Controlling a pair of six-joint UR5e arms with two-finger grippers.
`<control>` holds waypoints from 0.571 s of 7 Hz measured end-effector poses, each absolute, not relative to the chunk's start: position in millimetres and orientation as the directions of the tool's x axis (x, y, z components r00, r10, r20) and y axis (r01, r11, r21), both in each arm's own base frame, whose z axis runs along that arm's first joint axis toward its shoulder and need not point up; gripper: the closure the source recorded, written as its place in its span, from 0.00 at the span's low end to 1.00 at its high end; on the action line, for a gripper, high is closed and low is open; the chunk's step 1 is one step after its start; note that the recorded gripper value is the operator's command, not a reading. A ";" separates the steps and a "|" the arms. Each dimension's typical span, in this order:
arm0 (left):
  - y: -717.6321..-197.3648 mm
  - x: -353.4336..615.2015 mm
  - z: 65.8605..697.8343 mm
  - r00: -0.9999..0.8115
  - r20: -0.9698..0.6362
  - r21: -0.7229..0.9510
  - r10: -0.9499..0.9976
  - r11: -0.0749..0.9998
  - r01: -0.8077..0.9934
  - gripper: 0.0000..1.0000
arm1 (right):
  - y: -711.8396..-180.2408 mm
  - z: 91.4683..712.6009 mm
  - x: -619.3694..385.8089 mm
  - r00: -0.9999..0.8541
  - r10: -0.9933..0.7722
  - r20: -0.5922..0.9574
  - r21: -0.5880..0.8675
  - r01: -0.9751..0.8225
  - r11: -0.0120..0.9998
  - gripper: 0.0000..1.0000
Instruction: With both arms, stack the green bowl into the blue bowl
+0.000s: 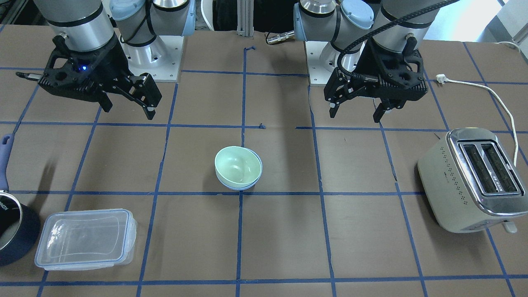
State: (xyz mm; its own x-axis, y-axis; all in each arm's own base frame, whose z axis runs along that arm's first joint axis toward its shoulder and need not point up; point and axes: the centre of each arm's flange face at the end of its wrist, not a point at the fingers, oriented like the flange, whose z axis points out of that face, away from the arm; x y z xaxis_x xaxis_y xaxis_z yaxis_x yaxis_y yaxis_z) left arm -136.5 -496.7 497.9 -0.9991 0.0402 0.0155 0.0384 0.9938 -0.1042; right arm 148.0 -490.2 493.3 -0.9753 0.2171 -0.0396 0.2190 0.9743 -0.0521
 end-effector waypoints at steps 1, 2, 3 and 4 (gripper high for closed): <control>-496.9 -137.4 497.6 -1.000 0.023 -0.104 0.021 0.994 0.018 0.00 | -481.0 498.1 147.0 -0.976 0.217 -0.028 -0.033 0.217 0.976 0.00; -496.7 -137.9 497.5 -1.000 0.028 -0.104 0.007 0.995 0.004 0.00 | -474.7 501.6 145.3 -0.979 0.203 -0.011 -0.022 0.203 0.979 0.00; -496.7 -138.1 497.6 -1.000 0.030 -0.104 0.001 0.995 -0.002 0.00 | -471.5 503.8 143.7 -0.985 0.175 0.001 -0.018 0.175 0.984 0.00; -496.9 -138.0 497.5 -1.000 0.027 -0.104 0.000 0.995 -0.003 0.00 | -469.8 505.6 142.9 -0.988 0.154 0.007 -0.020 0.154 0.988 0.00</control>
State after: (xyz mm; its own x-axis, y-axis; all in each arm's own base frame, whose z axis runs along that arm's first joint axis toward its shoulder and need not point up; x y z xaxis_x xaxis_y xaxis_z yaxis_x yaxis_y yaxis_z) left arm -138.0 -496.9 497.5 -0.9996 0.0003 0.0273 -0.0026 0.9945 -0.1043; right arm 142.9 -469.8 505.6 -0.9881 0.1539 0.0067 0.1537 0.9879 -0.0197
